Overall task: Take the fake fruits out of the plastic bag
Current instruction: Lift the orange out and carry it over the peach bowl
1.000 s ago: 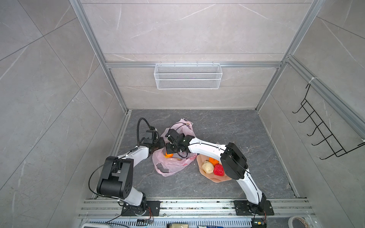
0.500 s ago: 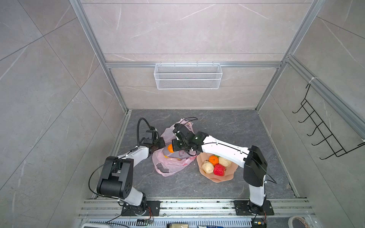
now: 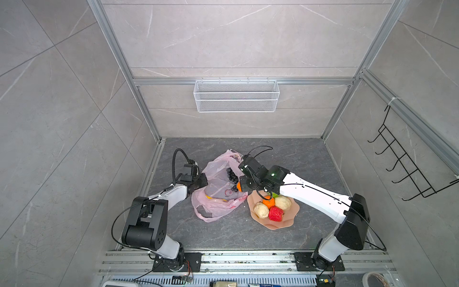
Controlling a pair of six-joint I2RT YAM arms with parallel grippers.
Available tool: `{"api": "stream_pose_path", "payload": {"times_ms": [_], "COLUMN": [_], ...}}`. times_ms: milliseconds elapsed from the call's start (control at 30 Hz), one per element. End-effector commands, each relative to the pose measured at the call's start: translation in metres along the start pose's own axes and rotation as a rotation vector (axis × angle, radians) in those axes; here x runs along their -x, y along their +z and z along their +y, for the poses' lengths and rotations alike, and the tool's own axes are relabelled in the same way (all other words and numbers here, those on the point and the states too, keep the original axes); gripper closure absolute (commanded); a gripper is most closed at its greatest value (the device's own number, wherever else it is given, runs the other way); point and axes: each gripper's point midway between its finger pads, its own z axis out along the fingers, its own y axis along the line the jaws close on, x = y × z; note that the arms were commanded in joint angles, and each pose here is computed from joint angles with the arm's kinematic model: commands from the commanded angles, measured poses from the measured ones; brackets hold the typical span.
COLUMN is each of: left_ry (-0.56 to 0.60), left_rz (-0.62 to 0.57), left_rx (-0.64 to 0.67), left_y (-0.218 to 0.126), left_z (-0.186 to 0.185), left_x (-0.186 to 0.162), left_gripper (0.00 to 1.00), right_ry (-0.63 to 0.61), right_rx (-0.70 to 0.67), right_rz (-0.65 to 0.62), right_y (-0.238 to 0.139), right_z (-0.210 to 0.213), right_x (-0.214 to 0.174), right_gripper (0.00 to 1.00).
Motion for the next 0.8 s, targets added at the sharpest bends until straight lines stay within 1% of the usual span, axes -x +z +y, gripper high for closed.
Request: {"api": "stream_pose_path", "payload": {"times_ms": [0, 200, 367, 600, 767], "left_ry": [-0.005, -0.008, -0.009, -0.010, -0.011], "left_rz": [-0.037, -0.031, -0.028, -0.022, -0.024], "left_rx": [0.002, 0.004, 0.002, 0.004, 0.005], "left_y": [-0.006, -0.004, -0.003, -0.001, -0.002], "left_z": [-0.001, 0.000, 0.000, 0.001, 0.001], "left_x": [0.008, 0.006, 0.006, 0.005, 0.006], "left_gripper": [0.93, 0.94, 0.94, 0.94, 0.93], "right_ry": [-0.032, -0.022, -0.024, -0.050, -0.057], "right_rx": [-0.153, -0.259, -0.312, -0.349, -0.335], "right_rz": [0.054, 0.121, 0.173, 0.263, 0.299], "right_y": [-0.014, -0.032, -0.042, -0.044, -0.032], "right_z": [-0.043, -0.086, -0.109, -0.119, -0.115], "right_x": [-0.020, -0.040, -0.055, -0.076, -0.082], "right_gripper": [1.00, 1.00, 1.00, 1.00, 1.00]}}
